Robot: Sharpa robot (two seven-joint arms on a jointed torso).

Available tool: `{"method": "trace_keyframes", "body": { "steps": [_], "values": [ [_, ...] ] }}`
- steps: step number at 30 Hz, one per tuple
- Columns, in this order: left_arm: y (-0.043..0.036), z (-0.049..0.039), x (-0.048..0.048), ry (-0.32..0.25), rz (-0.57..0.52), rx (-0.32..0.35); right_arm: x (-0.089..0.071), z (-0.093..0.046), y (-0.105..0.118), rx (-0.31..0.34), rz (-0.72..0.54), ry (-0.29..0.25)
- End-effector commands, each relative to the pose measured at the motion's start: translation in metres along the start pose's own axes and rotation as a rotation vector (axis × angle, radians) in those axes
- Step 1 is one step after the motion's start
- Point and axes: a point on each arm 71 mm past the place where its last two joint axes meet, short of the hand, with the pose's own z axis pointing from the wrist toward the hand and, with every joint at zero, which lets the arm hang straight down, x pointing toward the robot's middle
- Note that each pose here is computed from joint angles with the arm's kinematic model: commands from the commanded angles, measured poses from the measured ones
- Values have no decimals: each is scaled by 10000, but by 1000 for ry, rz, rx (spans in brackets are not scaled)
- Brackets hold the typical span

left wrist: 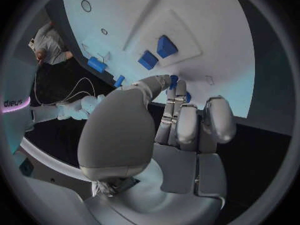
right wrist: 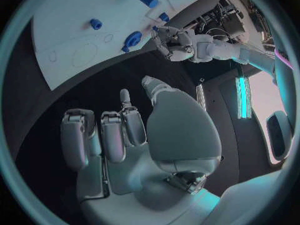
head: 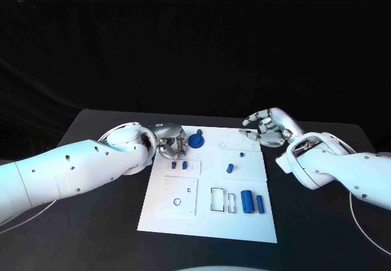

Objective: Assemble the parts on the task board

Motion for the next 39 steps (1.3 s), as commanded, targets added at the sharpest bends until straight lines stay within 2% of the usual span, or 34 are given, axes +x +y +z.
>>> {"method": "trace_keyframes", "body": {
  "steps": [1, 11, 39],
  "values": [
    [-2, 9, 30, 34, -4, -12, 7, 0, 10, -12, -5, 4],
    [6, 10, 38, 46, -2, -18, 4, -1, 7, -11, -6, 3],
    [23, -7, 18, 21, -10, -12, 2, 0, 2, -10, -7, 2]
  ]
}}
